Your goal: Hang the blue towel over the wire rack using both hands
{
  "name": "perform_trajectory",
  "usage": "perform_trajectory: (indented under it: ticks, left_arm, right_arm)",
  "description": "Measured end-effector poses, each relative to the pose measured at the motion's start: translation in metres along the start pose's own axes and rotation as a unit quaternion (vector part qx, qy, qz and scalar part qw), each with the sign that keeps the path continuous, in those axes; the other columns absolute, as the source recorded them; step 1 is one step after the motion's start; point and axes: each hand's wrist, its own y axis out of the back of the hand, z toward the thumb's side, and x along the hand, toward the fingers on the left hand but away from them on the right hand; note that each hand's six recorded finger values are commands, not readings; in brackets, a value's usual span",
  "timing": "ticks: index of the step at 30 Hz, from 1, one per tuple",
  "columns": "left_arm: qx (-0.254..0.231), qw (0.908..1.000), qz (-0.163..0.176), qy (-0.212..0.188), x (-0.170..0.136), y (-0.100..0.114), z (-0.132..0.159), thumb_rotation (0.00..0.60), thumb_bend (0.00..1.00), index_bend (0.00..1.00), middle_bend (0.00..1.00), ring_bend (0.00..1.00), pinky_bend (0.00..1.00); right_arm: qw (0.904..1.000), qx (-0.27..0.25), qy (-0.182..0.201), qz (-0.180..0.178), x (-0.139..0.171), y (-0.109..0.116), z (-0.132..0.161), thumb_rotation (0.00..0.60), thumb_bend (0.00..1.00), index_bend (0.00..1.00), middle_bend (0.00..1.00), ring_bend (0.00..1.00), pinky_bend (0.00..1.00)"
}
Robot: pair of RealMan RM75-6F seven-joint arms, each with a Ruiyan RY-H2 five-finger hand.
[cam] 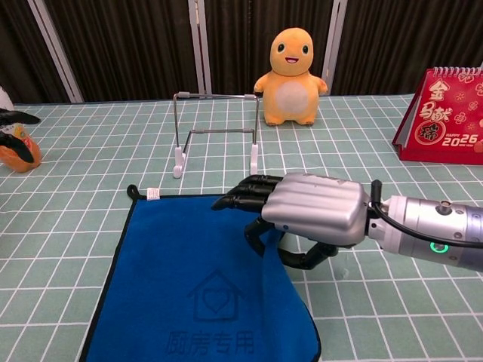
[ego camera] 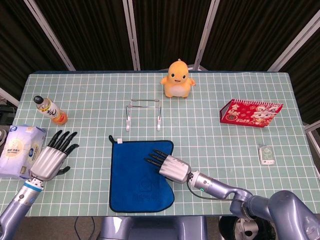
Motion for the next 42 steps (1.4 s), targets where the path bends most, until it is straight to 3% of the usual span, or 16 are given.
perform_trajectory:
  ticks: [8,14,20,42]
  left_arm:
    - [-0.023,0.9922,-0.004,-0.122,0.041,-0.027,0.047,0.6,0.0,0.44,0.0,0.0,0.0]
    - [-0.034,0.9859,-0.015,-0.163,0.051,-0.046,0.073,0.6,0.0,0.45,0.0,0.0,0.0]
    - [-0.035,0.9841,-0.022,-0.173,0.058,-0.057,0.084,0.6,0.0,0.45,0.0,0.0,0.0]
    - [-0.048,0.9819,-0.035,-0.18,0.078,-0.066,0.106,0.6,0.03,0.47,0.0,0.0,0.0]
  right_arm:
    - [0.9999,-0.015,-0.004,-0.006,-0.003,0.006,0.004,0.6,0.56,0.62,0.04,0.0,0.0]
    - [0.9997,-0.024,-0.008,-0.006,-0.004,0.007,0.005,0.6,0.55,0.62,0.04,0.0,0.0]
    - [0.9993,-0.035,-0.011,-0.003,-0.003,0.007,0.006,0.6,0.55,0.62,0.04,0.0,0.0]
    - [0.9992,-0.037,-0.016,-0.002,0.002,0.009,0.004,0.6,0.55,0.62,0.04,0.0,0.0]
